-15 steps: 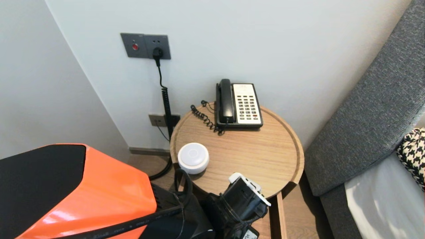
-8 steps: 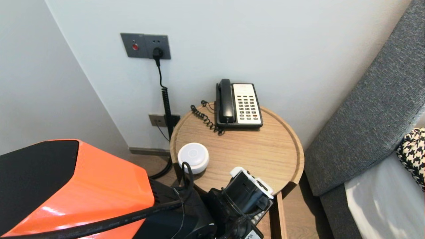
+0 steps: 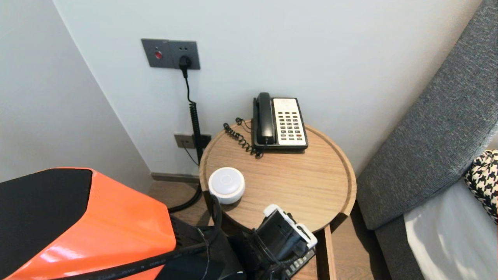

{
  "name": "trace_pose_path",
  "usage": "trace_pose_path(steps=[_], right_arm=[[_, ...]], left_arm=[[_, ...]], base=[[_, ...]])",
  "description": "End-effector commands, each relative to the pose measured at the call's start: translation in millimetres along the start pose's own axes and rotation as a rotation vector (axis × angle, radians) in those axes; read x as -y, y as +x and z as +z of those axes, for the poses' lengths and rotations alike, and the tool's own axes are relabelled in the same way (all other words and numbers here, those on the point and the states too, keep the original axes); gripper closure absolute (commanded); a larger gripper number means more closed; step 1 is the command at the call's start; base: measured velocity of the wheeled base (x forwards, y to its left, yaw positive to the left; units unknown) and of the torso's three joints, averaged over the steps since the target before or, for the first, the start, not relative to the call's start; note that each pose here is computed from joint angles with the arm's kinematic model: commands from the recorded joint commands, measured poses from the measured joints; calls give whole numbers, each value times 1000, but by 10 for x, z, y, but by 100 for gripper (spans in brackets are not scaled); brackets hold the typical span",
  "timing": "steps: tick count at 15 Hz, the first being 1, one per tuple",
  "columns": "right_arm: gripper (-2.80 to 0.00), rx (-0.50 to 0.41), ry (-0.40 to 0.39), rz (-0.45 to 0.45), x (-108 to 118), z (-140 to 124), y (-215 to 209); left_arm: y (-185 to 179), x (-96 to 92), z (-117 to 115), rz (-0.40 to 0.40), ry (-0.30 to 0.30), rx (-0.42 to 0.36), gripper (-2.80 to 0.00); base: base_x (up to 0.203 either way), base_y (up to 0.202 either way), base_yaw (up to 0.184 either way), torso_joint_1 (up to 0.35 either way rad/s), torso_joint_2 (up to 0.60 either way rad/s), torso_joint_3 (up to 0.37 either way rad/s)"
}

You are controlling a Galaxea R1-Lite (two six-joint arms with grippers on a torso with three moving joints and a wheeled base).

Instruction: Take the remote control out of the drawer one by one and place them on the table

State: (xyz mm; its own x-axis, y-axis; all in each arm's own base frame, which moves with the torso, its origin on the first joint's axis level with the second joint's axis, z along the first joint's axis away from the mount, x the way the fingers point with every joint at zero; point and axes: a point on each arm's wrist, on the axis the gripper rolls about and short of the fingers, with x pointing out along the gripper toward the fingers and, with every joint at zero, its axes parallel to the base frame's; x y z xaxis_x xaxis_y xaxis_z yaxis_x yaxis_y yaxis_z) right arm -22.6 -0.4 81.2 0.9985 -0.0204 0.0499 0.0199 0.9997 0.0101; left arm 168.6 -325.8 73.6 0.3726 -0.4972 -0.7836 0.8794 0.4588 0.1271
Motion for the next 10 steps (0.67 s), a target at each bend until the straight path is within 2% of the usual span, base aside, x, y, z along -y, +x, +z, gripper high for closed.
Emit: trace_pose_path(steps=[1, 10], right_arm=[[0, -27, -1, -1, 0, -73, 17], [0, -27, -1, -1, 0, -73, 17]], left_arm=[[-113, -11, 19, -8, 14, 22, 0], [-299, 111, 39, -78, 63, 61, 0]], base=[[0, 0, 0, 0, 0, 0], [0, 0, 0, 0, 0, 0]])
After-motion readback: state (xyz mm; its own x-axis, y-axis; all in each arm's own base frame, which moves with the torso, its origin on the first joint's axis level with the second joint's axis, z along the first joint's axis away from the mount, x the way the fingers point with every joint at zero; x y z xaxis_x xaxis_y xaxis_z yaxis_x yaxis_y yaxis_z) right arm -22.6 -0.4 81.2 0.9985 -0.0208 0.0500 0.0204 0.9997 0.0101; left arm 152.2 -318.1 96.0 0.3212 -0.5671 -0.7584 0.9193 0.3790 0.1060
